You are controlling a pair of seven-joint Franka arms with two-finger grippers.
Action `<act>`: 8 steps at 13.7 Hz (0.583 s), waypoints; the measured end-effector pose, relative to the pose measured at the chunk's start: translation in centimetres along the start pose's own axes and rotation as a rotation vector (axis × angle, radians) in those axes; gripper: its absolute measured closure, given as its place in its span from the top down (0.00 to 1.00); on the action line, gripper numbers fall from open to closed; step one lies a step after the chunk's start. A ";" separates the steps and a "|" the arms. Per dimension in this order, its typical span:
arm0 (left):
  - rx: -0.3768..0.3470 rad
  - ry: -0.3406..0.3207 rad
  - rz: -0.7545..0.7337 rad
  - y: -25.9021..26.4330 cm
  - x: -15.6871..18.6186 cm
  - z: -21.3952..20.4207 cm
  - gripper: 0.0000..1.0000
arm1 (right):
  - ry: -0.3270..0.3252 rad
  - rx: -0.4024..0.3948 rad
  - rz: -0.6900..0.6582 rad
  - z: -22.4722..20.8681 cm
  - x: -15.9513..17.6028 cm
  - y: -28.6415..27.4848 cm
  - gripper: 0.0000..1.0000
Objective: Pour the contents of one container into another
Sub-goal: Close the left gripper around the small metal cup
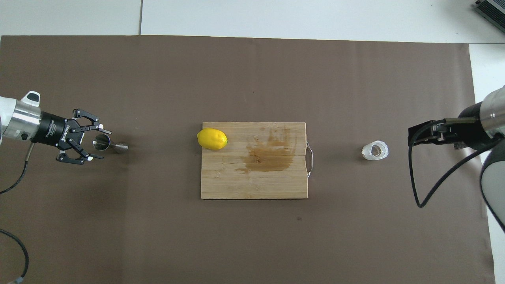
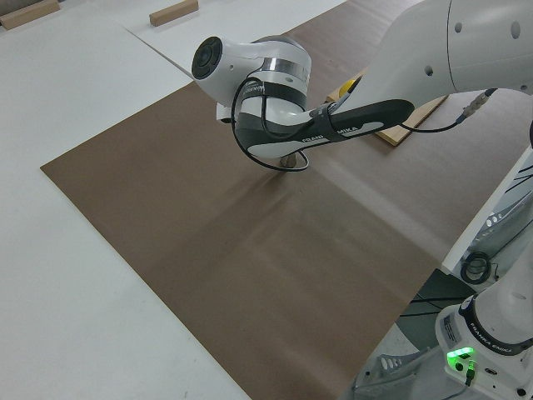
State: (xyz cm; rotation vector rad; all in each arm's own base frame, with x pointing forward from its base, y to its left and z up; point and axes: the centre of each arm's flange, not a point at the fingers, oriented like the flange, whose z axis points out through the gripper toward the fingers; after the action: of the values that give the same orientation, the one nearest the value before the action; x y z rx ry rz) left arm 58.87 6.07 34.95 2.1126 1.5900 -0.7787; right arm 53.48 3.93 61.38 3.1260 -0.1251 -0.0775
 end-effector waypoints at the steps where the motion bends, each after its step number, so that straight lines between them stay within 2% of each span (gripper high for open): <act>1: -0.001 0.000 0.000 0.0 0.0 0.0 0.70 | 0.000 0.000 0.000 0.0 0.0 0.0 1.00; 4: -0.004 0.003 -0.002 0.1 0.0 0.0 0.66 | 0.000 0.000 0.000 0.0 0.0 0.0 1.00; 8: -0.005 0.004 -0.002 0.1 0.0 0.0 0.66 | 0.000 0.000 0.000 0.0 0.0 0.0 1.00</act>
State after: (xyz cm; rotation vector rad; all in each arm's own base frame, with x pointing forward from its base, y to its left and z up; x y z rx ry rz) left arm 58.95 6.07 34.99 2.1106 1.5947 -0.7708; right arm 53.48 3.93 61.38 3.1260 -0.1251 -0.0776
